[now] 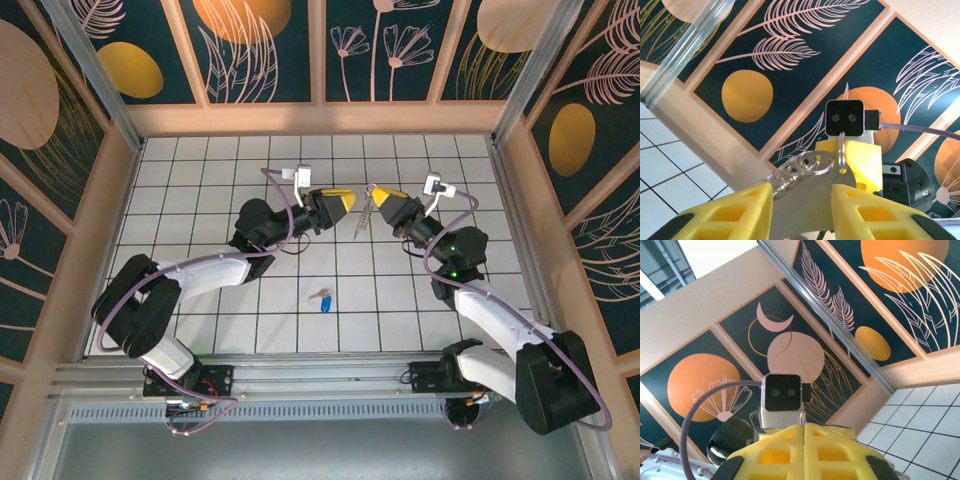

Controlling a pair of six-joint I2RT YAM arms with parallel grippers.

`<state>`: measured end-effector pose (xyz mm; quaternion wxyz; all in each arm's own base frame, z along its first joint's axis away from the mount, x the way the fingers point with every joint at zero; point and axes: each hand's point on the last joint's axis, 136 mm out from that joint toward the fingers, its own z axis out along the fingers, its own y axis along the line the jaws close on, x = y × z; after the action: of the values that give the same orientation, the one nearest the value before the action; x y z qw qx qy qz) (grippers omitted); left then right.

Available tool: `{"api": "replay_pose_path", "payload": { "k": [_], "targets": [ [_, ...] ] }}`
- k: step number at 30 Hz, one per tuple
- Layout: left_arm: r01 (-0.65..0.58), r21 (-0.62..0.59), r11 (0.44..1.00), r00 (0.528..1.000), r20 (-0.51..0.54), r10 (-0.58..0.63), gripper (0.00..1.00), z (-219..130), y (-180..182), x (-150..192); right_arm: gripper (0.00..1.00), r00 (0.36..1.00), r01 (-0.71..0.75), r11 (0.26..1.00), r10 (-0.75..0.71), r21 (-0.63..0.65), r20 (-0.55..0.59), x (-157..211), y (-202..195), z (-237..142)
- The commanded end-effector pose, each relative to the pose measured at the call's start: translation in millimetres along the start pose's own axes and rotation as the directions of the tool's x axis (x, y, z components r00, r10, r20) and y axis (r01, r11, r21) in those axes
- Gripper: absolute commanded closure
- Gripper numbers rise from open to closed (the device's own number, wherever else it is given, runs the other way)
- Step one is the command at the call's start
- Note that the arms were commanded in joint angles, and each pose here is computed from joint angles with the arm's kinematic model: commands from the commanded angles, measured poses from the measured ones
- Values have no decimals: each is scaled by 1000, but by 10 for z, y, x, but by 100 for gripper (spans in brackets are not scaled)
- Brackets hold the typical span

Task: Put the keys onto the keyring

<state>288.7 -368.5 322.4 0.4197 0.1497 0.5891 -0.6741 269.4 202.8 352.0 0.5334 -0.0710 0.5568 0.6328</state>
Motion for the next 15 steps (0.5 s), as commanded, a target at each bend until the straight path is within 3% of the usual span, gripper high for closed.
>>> {"api": "replay_pose_path", "payload": {
  "k": [1, 15],
  "targets": [
    [-18, 98, 995, 999, 30, 15, 64, 93, -239, -96, 100, 998, 28, 997, -24, -66, 55, -118, 199, 33],
    [-30, 86, 996, 995, 93, 22, 62, 49, -243, -166, 100, 999, 12, 998, -10, -66, 30, -7, 171, 79]
  ]
}}
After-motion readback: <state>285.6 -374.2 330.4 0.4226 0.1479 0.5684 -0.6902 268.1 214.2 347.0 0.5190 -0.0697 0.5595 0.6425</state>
